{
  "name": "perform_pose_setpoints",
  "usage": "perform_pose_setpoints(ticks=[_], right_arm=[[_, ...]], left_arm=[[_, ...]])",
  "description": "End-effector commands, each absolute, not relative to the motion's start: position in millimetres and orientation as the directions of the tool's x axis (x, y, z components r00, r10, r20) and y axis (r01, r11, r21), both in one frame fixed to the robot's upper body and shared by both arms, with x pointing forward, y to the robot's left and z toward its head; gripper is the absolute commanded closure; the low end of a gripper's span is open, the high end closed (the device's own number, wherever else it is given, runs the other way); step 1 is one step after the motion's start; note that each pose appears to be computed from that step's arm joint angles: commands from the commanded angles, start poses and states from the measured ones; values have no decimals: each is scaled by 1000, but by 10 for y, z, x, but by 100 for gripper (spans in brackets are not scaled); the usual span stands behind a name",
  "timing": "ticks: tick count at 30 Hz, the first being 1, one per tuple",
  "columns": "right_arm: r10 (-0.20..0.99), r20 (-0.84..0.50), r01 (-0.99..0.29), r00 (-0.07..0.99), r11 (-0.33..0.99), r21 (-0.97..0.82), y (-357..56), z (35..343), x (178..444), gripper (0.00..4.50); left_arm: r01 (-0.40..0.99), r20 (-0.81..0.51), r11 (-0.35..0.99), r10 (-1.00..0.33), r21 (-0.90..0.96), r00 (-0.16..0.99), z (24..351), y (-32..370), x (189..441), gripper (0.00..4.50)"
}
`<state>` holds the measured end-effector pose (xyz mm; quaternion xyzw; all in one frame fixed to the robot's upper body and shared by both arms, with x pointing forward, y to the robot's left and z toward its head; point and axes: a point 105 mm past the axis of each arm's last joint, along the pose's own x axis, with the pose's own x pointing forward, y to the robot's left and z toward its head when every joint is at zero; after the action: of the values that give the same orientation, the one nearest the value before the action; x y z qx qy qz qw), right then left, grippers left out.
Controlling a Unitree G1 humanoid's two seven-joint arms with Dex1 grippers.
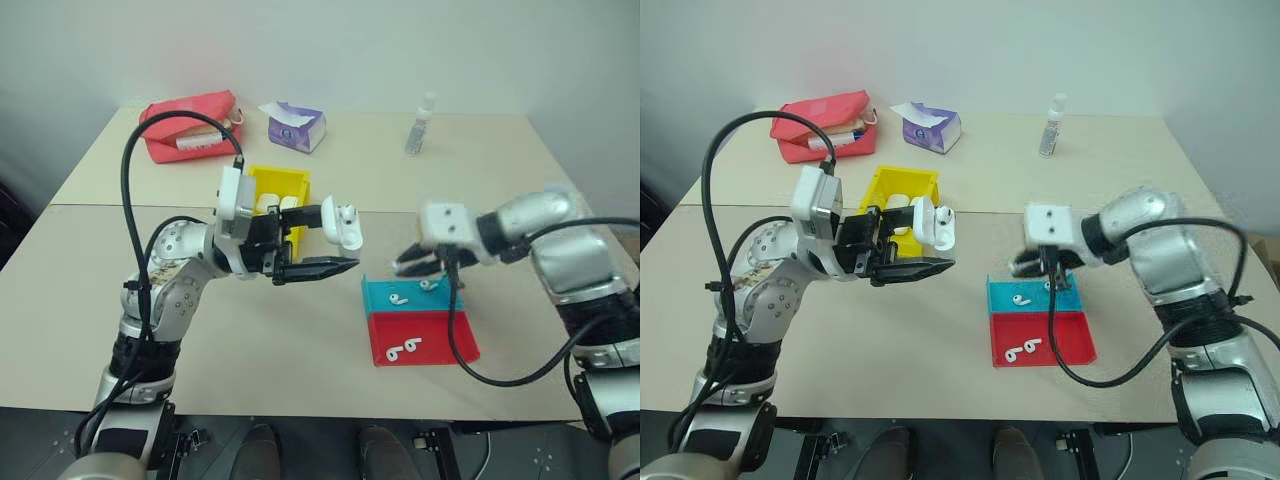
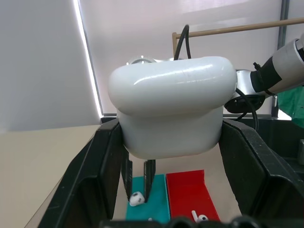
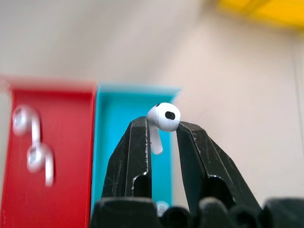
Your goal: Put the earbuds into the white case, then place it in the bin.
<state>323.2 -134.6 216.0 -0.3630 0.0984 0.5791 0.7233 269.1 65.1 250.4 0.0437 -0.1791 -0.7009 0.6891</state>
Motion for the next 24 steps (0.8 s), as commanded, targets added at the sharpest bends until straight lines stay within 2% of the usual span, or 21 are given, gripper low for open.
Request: perform_pose_setpoints(ticks=[1, 5, 10, 15, 24], right_arm=[[897, -271, -910, 349, 255, -327, -1379, 2597, 3135, 389], [945, 9, -924, 328, 322, -207, -1386, 2891, 2956, 389], [952, 174, -948, 251, 278, -154, -1215, 3009, 2655, 389], [959, 187, -962, 212, 239, -135, -984, 2985, 2481, 389], [968, 179, -973, 178, 200, -115, -814, 2940, 2379, 389]], left_arm=[[938, 196, -16, -976, 347, -89, 2565, 645, 2652, 173], [940, 197, -28, -975, 341, -100, 2573, 637, 2677, 173], [950, 206, -18, -975, 311, -85, 2562, 616, 2771, 173], [951, 203, -32, -974, 307, -98, 2553, 587, 2785, 173], [953, 194, -40, -976, 300, -102, 2534, 568, 2810, 173]])
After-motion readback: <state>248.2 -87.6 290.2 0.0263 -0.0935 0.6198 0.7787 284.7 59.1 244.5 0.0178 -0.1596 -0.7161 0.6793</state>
